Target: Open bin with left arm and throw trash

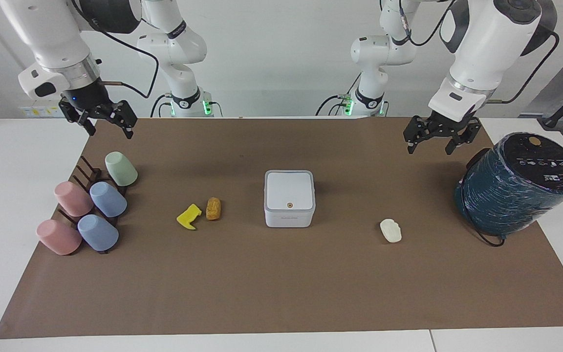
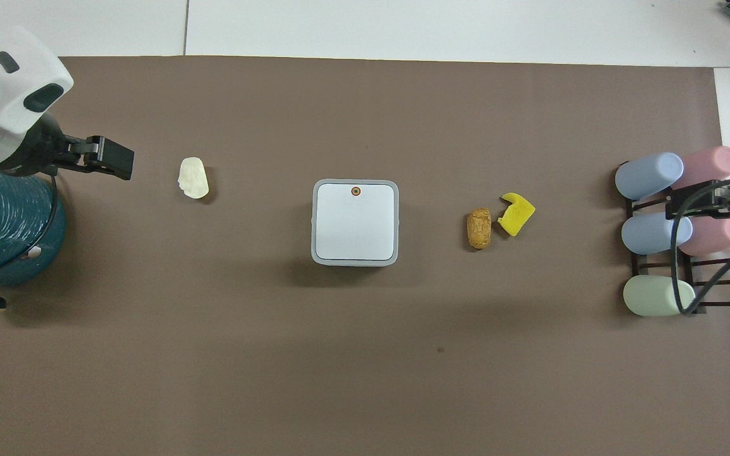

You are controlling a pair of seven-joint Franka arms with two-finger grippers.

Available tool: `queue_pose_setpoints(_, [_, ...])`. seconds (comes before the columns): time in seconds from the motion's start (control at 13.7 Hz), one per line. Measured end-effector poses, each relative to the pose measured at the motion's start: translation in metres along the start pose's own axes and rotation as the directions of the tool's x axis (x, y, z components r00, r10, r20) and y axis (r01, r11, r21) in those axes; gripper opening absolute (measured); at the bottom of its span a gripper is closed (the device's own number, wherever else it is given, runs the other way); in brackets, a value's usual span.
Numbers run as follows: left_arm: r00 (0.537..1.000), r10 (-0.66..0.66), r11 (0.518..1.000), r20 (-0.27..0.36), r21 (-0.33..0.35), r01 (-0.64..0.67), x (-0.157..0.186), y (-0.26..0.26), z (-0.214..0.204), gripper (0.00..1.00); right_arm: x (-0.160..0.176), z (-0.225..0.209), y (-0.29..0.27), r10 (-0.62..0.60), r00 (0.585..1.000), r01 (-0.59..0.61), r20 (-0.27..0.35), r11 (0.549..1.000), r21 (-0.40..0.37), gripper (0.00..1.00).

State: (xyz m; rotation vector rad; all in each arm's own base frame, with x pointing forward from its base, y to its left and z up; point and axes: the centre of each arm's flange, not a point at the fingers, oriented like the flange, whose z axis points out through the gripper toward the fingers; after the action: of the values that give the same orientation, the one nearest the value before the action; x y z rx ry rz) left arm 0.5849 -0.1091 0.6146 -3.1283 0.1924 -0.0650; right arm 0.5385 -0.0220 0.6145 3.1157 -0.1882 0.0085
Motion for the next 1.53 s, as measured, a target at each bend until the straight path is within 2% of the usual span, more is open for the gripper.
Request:
queue_pose_setpoints(0.29, [1.0,0.001,1.0,0.001,0.0,-0.001,-0.0001,0.0001,0.0004,1.0,-0.0031,-0.0119,0.0007,0.001,1.0,-0.001,-0.014,1.0,0.002,1.0])
queue_pose_setpoints(1.53, [1.0,0.002,1.0,0.008,0.0,-0.002,-0.0018,0.0,0.0032,1.0,-0.0045,-0.0064,0.0023,0.003,1.0,-0.003,0.005,1.0,0.0,1.0])
